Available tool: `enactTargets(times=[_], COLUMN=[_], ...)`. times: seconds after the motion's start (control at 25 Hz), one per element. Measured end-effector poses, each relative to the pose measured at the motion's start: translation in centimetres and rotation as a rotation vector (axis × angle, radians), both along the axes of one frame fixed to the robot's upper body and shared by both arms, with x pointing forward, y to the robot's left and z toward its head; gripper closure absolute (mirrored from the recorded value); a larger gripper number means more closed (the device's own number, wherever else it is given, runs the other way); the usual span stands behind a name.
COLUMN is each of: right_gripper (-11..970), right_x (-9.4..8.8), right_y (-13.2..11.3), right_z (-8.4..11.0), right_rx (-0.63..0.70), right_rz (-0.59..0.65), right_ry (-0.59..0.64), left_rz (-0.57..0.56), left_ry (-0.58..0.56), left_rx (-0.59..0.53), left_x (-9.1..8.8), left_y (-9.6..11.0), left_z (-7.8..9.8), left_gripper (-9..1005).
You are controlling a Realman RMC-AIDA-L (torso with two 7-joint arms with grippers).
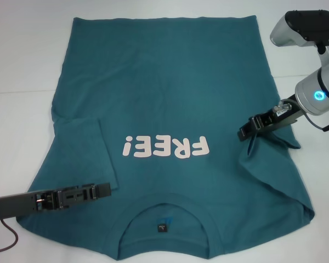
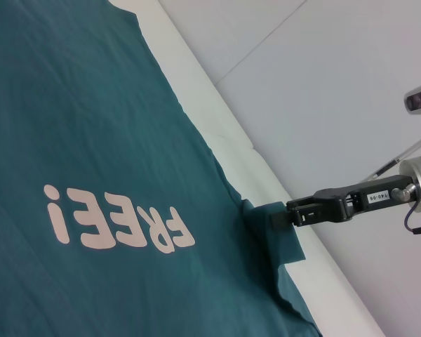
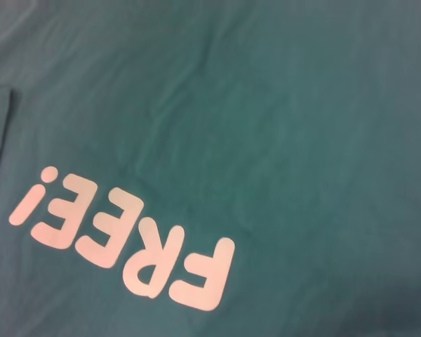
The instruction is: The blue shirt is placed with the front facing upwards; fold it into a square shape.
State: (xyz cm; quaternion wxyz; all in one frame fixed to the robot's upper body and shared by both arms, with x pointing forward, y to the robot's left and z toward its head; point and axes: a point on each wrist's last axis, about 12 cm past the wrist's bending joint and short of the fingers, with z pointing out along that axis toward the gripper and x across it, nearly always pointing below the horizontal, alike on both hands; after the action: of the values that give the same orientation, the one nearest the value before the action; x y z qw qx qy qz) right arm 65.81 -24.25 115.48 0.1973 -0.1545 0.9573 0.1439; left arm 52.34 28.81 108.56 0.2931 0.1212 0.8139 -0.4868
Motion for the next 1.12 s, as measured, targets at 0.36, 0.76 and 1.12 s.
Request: enactTargets(times=[0.36,0.76,1.12], right_gripper=[392,300,304], right_x=[0.3,0.2,-0.2], right_y=[0.2,2.3,2.8], right_z=[-0.1,0.0,0.9], right_rx=[0.021,-0.048,-0.249], right_rz=[-0.004,0.17,0.297], right_ry=[-0.049,-0.084,-0.098], left_rz=[0.0,0.0,0.001], left_ry=[0.001,0.002,0.003], left_rx=[0.002,0.004,0.005], left_x=[0.0,0.0,-0.1], left_y=[0.0,0.0,0.1], left_z=[0.0,-0.1,-0.1], left_gripper=[231,232,230])
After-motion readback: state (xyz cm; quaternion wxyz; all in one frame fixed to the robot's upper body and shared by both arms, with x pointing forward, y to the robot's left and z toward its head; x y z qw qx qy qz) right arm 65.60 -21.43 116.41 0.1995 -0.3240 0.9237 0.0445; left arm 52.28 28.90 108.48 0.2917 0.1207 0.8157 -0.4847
